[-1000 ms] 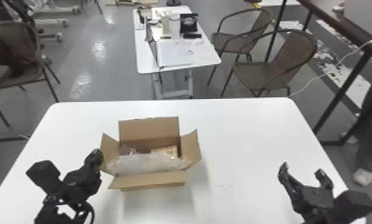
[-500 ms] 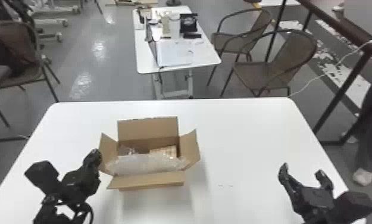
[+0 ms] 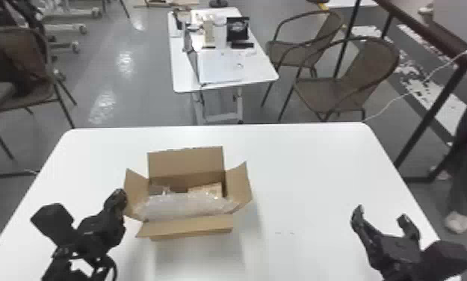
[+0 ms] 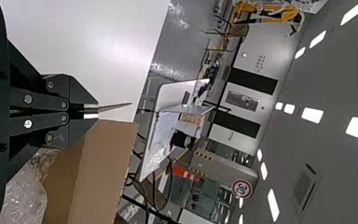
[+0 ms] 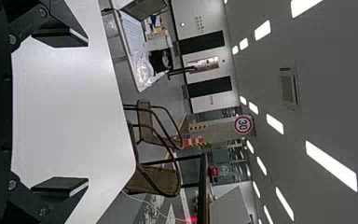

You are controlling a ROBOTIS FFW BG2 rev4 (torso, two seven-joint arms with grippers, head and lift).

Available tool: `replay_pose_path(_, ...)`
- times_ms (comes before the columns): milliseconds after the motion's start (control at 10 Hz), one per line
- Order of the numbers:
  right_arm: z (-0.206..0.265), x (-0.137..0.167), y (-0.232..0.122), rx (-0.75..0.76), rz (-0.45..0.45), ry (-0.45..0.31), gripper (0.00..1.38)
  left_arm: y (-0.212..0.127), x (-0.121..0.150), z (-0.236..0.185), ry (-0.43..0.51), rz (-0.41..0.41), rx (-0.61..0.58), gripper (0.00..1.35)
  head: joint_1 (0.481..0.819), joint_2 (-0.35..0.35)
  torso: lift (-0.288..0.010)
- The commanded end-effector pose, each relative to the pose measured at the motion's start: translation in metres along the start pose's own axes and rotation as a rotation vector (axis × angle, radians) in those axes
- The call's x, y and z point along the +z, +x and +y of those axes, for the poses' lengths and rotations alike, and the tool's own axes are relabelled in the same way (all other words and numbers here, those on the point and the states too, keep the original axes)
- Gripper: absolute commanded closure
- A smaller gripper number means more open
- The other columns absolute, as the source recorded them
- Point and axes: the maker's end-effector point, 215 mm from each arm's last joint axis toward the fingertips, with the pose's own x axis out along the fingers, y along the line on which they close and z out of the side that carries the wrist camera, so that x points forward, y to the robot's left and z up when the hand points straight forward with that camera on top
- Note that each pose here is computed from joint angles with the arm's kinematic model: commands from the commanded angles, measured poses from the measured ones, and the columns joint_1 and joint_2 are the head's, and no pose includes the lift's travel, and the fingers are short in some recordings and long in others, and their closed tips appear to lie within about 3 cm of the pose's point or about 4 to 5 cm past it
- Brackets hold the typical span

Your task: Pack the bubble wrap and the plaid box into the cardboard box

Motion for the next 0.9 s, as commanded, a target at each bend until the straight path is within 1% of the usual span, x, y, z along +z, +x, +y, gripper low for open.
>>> replay_pose_path(0,0.0007,-0.0001,0.0,0.001,0.0,0.002,0.23,-0.0008,-0.0006,0.0019,-0.002,0.0,0.005,1.2,0.695,0.019,0.0)
replay_pose_path(800,-0.001,-0.0022,-0.0007,-0.004,0.003,0.013,0.23,-0.0017,-0.0037,0.0041,-0.015,0.001,0.01,1.2,0.695,0.023,0.0)
